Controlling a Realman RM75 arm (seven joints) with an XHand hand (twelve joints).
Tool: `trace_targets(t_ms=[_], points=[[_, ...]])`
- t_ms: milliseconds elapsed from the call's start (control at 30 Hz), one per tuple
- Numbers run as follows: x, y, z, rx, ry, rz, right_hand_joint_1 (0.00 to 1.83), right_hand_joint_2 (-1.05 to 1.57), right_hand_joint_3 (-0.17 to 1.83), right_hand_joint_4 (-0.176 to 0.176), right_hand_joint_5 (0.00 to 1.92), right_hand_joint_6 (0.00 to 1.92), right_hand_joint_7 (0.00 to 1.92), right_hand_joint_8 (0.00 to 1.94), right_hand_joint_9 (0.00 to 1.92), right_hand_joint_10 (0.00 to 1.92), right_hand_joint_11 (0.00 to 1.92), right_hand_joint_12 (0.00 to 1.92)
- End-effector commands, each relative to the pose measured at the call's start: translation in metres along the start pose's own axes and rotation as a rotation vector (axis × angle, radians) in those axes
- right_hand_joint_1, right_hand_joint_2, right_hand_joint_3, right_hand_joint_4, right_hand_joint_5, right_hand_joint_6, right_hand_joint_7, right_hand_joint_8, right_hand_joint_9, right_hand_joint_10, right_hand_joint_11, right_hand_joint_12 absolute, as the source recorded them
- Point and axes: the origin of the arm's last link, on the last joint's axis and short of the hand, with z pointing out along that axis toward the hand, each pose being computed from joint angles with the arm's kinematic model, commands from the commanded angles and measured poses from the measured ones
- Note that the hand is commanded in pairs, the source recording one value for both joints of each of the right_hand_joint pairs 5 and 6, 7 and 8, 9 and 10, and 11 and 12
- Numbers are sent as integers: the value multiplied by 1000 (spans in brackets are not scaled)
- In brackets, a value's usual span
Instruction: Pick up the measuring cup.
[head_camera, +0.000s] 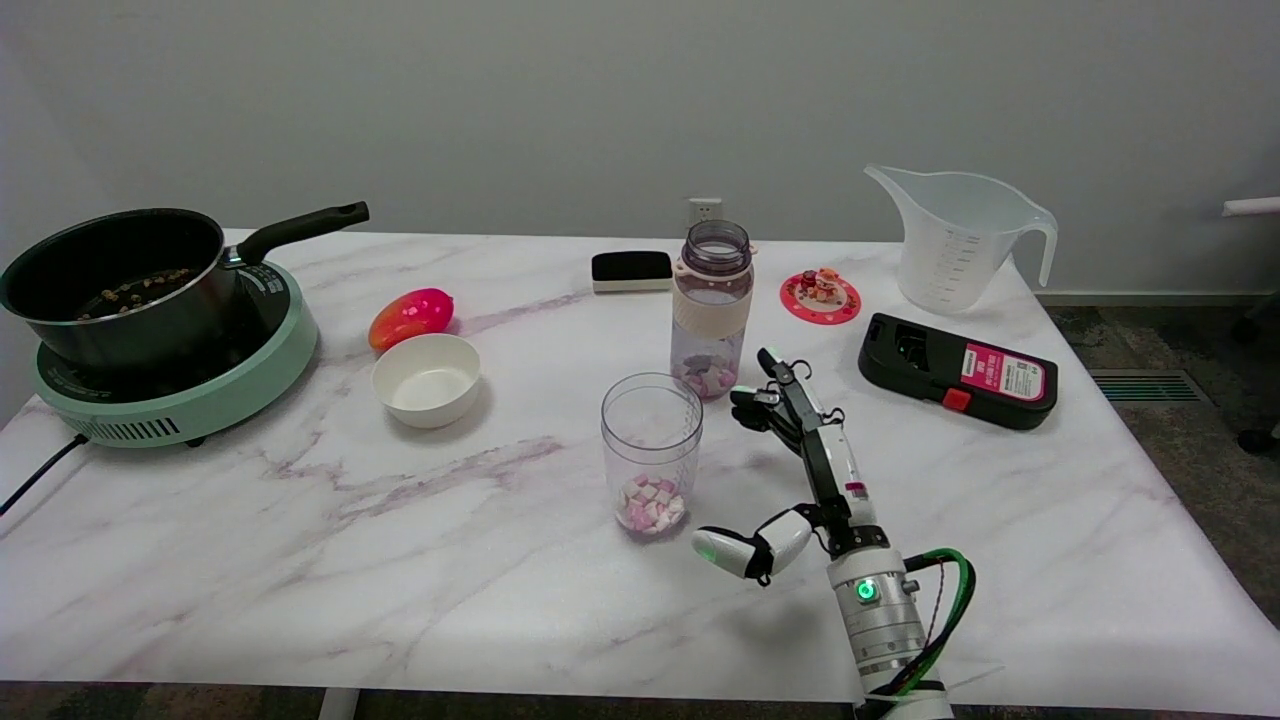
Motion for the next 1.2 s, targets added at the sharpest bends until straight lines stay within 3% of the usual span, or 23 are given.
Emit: trace_targets(t_ms=[33,1200], points=[[-2,7,19,20,12,14,1155,-453,1139,0,163,163,509,509,559,559,521,521],[-41,5,21,0,-58,119,1152,-500,1275,0,153,153,480,480,518,518,493,493]])
